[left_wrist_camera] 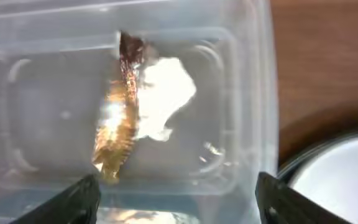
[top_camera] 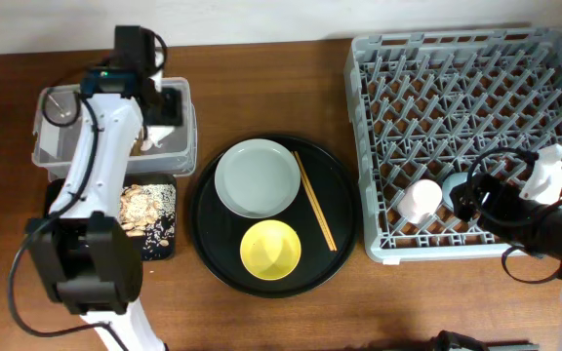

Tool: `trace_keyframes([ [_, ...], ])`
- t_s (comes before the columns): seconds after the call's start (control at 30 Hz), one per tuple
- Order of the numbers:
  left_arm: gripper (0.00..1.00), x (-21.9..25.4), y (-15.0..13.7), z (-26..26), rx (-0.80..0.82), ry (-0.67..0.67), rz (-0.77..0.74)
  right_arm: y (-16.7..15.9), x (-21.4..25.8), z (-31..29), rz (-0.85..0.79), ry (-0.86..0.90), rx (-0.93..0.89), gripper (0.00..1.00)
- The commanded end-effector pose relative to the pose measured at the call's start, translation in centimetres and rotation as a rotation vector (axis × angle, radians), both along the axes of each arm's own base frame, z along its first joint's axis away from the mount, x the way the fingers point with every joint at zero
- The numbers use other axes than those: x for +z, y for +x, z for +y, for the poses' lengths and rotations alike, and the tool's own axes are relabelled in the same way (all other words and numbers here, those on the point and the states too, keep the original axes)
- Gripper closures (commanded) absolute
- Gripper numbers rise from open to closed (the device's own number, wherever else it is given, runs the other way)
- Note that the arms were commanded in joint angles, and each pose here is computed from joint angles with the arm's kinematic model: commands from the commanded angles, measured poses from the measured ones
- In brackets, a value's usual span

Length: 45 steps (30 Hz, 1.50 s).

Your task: Sort waste into correct bins and load items into the dishwasher rack

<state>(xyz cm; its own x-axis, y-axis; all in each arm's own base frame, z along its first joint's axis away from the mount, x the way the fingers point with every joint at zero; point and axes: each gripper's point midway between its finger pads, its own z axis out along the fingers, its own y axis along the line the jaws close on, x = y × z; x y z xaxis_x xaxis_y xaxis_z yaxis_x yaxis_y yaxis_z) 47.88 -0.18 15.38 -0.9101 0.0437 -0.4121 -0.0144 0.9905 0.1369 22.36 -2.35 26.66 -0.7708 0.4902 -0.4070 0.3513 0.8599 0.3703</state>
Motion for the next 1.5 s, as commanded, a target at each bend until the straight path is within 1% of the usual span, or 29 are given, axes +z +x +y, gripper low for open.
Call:
trace_keyframes([
  [0.0, 0.22, 5.1, -2.6, -6.5, -0.172, -0.155, -0.029, 0.0, 0.4, 0.0, -0.012, 0.006, -0.005, 0.01],
  [0.07, 0.31, 6.0, -5.6, -10.3, -0.264, -0.152, 0.018, -0.2, 0.2, 0.0, -0.001, 0.005, -0.007, 0.01],
  [0.1, 0.36, 6.2, -7.2, -11.5, -0.266, -0.161, 0.053, -0.5, 0.0, 0.0, 0.013, 0.003, -0.011, 0.01],
  [0.13, 0.41, 7.2, -9.7, -12.8, -0.285, -0.168, 0.082, -0.5, 0.0, 0.0, 0.016, 0.001, -0.013, 0.02],
  [0.2, 0.42, 10.4, -12.6, -14.1, -0.344, -0.175, 0.036, -0.5, 0.0, -0.1, 0.018, 0.001, -0.017, 0.01],
  [0.23, 0.40, 14.2, -14.6, -13.1, -0.297, -0.161, -0.070, -0.5, -0.1, -0.1, 0.020, 0.001, -0.017, 0.02],
  [0.27, 0.01, 16.7, -16.3, -11.0, -0.209, -0.117, -0.151, -0.5, -0.1, -0.1, 0.020, 0.001, -0.017, 0.01],
  [0.3, 0.00, 19.2, -18.5, -10.2, -0.207, -0.133, -0.220, -0.5, -0.1, -0.1, 0.020, 0.001, -0.017, 0.02],
  [0.4, 0.01, 23.7, -23.4, -8.1, -0.217, -0.191, -0.373, -0.5, -0.1, -0.1, 0.020, 0.001, -0.017, 0.02],
  [0.43, 0.00, 24.4, -25.2, -7.3, -0.218, -0.197, -0.396, -0.5, -0.1, -0.1, 0.020, 0.001, -0.017, 0.01],
  [0.47, 0.00, 24.2, -27.7, -5.5, -0.202, -0.165, -0.385, -0.5, -0.1, -0.1, 0.020, 0.001, -0.017, 0.02],
  [0.5, 0.01, 24.1, -28.1, -4.6, -0.178, -0.138, -0.401, -0.5, -0.1, -0.1, 0.020, 0.001, -0.017, 0.02],
  [0.53, 0.01, 24.1, -27.7, -3.8, -0.149, -0.110, -0.450, -0.5, -0.1, -0.1, 0.020, 0.001, -0.017, 0.02],
  [0.57, 0.01, 23.0, -26.2, -4.0, -0.167, -0.102, -0.532, -0.5, -0.1, -0.1, 0.020, 0.001, -0.017, 0.01],
  [0.6, 0.01, 21.6, -25.2, -4.3, -0.166, -0.126, -0.603, -0.5, -0.1, -0.1, 0.020, 0.001, -0.017, 0.01],
  [0.67, 0.01, 17.9, -24.5, -4.8, -0.172, -0.207, -0.701, -0.5, -0.1, -0.1, 0.020, 0.001, -0.017, 0.01],
  [0.73, 0.01, 14.6, -24.5, -4.7, -0.176, -0.265, -0.797, -0.5, -0.1, -0.1, 0.020, 0.001, -0.017, 0.02],
  [0.8, 0.01, 11.1, -25.5, -4.0, -0.167, -0.293, -0.952, -0.5, -0.1, -0.1, 0.020, 0.001, -0.017, 0.02],
  [0.83, 0.01, 9.6, -26.1, -3.8, -0.169, -0.298, -0.991, -0.5, -0.1, -0.1, 0.020, 0.001, -0.017, 0.01],
  [0.9, 0.01, 6.0, -26.3, -3.8, -0.170, -0.300, -0.996, -0.5, -0.1, -0.1, 0.020, 0.001, -0.017, 0.02],
  [1.0, 0.01, 1.0, -24.6, -5.9, -0.250, -0.359, -1.001, -0.5, -0.1, -0.1, 0.020, 0.001, -0.017, 0.02],
  [1.03, 0.01, 0.6, -24.0, -5.8, -0.244, -0.356, -1.050, -0.5, -0.1, -0.1, 0.020, 0.001, -0.017, 0.01],
  [1.23, 0.01, 0.3, -24.0, -5.8, -0.244, -0.356, -1.035, -0.5, 0.0, -0.1, 0.018, 0.001, -0.017, 0.02],
  [1.3, 0.01, 0.3, -24.0, -5.8, -0.244, -0.356, -1.035, 1.7, 1.4, -0.4, -0.092, -0.012, -0.003, 0.01],
  [1.33, 0.01, 0.3, -24.0, -5.8, -0.244, -0.356, -1.035, 2.3, 2.7, 2.7, -0.163, 0.120, 0.126, 0.11],
  [1.37, 0.01, 0.3, -24.0, -5.8, -0.244, -0.356, -1.035, 1.9, 3.2, 5.6, -0.188, 0.184, 0.269, 0.14],
  [1.4, 0.01, 0.3, -24.0, -5.8, -0.244, -0.356, -1.035, 0.8, 2.0, 9.6, -0.132, 0.183, 0.435, 0.13],
  [1.43, 0.01, 0.3, -24.0, -5.8, -0.244, -0.356, -1.035, -0.1, 0.6, 11.9, -0.080, 0.159, 0.532, 0.13],
  [1.47, 0.01, 0.3, -24.0, -5.8, -0.244, -0.356, -1.035, -0.9, -2.0, 13.8, 0.015, 0.114, 0.561, 0.13],
])
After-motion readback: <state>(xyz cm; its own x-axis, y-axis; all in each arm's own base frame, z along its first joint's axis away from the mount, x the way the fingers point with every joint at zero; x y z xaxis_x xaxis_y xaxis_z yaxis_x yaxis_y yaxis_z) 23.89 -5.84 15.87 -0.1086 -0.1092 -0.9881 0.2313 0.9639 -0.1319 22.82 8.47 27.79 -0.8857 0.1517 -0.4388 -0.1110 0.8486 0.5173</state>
